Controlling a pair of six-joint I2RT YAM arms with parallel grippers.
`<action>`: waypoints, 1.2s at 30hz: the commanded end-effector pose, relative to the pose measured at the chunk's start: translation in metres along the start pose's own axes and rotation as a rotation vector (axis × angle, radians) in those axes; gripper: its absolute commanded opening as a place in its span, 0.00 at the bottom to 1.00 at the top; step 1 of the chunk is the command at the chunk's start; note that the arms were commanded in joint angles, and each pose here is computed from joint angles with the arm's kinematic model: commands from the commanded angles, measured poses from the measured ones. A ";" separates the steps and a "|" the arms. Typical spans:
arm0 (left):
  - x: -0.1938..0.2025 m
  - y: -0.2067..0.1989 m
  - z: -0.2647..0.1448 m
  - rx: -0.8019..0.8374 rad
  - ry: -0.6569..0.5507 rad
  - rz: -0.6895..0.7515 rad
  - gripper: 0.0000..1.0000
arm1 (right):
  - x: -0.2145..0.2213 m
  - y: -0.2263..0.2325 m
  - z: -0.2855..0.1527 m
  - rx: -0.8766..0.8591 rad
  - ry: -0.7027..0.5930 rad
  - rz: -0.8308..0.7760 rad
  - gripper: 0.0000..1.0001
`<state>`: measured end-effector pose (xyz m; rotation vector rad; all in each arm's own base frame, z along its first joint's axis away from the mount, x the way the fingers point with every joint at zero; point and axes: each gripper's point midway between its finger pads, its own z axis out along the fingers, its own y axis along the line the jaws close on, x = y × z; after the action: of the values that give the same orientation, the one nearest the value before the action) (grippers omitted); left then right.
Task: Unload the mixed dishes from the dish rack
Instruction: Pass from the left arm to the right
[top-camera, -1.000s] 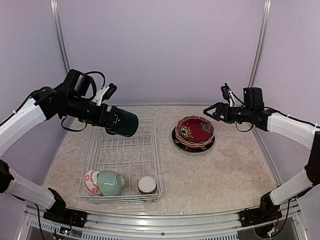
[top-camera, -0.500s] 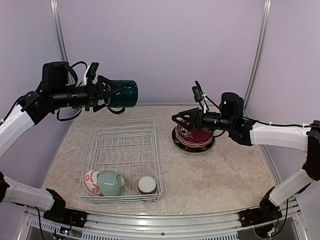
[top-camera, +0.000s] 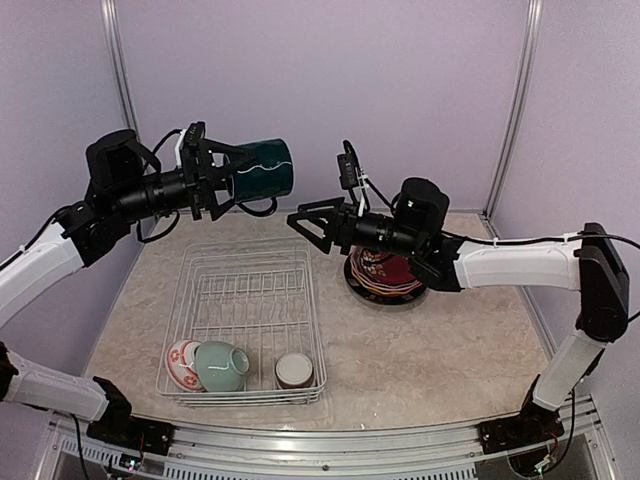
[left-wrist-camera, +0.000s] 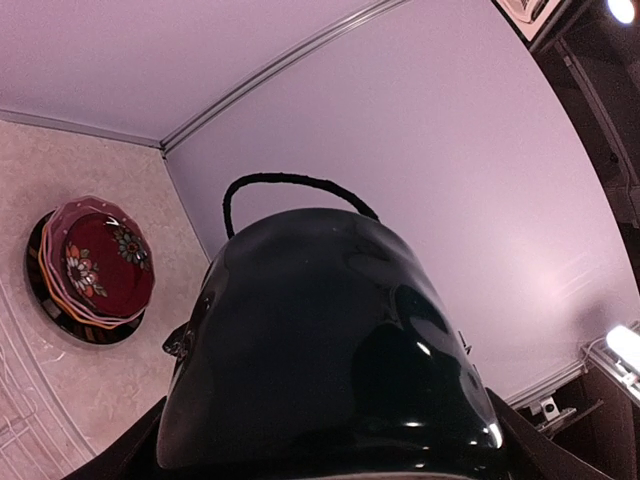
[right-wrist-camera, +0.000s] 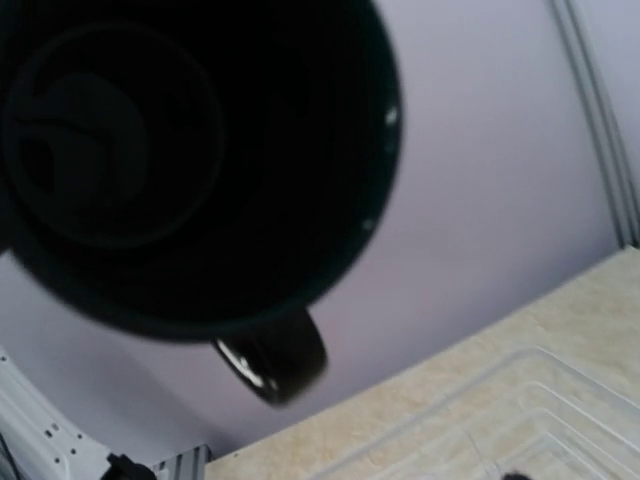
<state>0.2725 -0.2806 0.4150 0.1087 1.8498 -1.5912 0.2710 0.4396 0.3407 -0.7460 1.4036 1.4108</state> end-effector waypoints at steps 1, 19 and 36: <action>-0.008 -0.035 -0.001 0.165 -0.051 0.019 0.42 | -0.012 0.014 0.013 -0.045 -0.042 -0.041 0.72; 0.001 -0.035 0.007 0.283 -0.047 -0.058 0.43 | -0.022 0.033 0.035 -0.154 -0.088 0.020 0.46; 0.004 -0.014 0.006 0.258 -0.044 -0.101 0.68 | -0.037 0.037 0.021 -0.100 -0.092 -0.016 0.00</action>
<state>0.2668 -0.2982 0.4185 0.0533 1.6884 -1.9223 0.2587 0.4685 0.3700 -0.7772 1.2812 1.5147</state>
